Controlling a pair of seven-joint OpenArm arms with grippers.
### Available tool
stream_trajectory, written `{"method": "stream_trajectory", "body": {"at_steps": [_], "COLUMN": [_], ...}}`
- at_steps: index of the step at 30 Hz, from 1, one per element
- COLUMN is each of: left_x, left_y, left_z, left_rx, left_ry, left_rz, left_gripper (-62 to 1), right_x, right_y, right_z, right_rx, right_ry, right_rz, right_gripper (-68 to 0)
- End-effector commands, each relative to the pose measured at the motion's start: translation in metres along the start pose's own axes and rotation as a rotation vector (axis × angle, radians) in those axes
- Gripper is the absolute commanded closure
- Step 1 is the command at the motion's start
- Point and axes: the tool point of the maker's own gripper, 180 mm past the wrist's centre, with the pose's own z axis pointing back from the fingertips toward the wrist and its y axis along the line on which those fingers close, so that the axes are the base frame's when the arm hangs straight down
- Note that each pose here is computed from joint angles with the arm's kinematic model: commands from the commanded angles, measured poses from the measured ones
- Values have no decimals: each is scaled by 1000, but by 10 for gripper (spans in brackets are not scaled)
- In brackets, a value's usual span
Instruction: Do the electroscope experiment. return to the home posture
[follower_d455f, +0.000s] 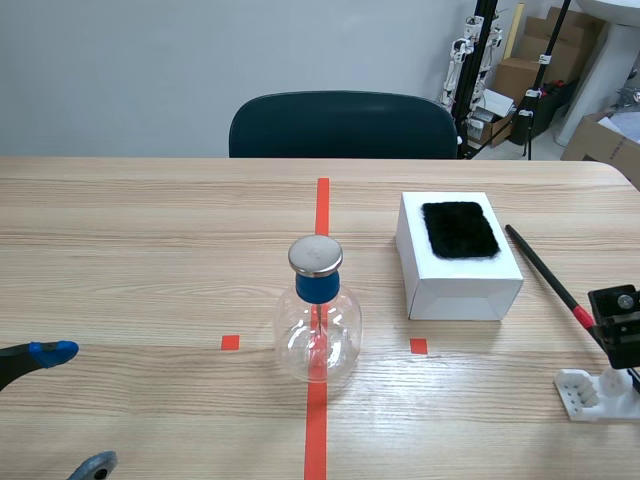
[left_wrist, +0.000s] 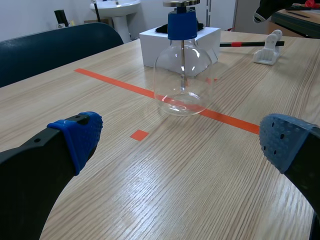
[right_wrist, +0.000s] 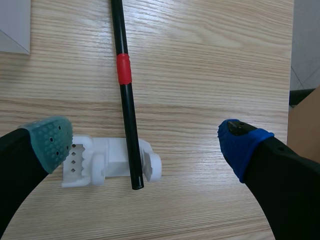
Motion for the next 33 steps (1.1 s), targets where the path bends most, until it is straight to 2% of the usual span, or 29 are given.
{"method": "stream_trajectory", "body": {"at_steps": [1,13,23,25,29,33], "left_x": [13,13,13,13,13,13], "left_y": [2,2,2,2,2,2], "left_z": [0,0,0,0,0,0], "left_rx": [3,3,3,3,3,3], "left_ry": [-58,-58,-58,-58,-58,-58], "left_rz": [-7,-7,-7,-7,-7,-7], "left_gripper": [-623,-623,-623,-623,-623,-623], "right_x": [11,11,11,16,34,44], "right_y": [-7,-8,-14,-15,-14,-2], "right_z": [2,2,3,4,12,25], "right_rx": [-19,-21,-54,-58,-52,-14], "right_ry": [-30,-29,-32,-69,-223,-378], "right_rz": [2,4,37,49,113,168], "right_gripper": [-591,-591,-591,-591,-591,-591]}}
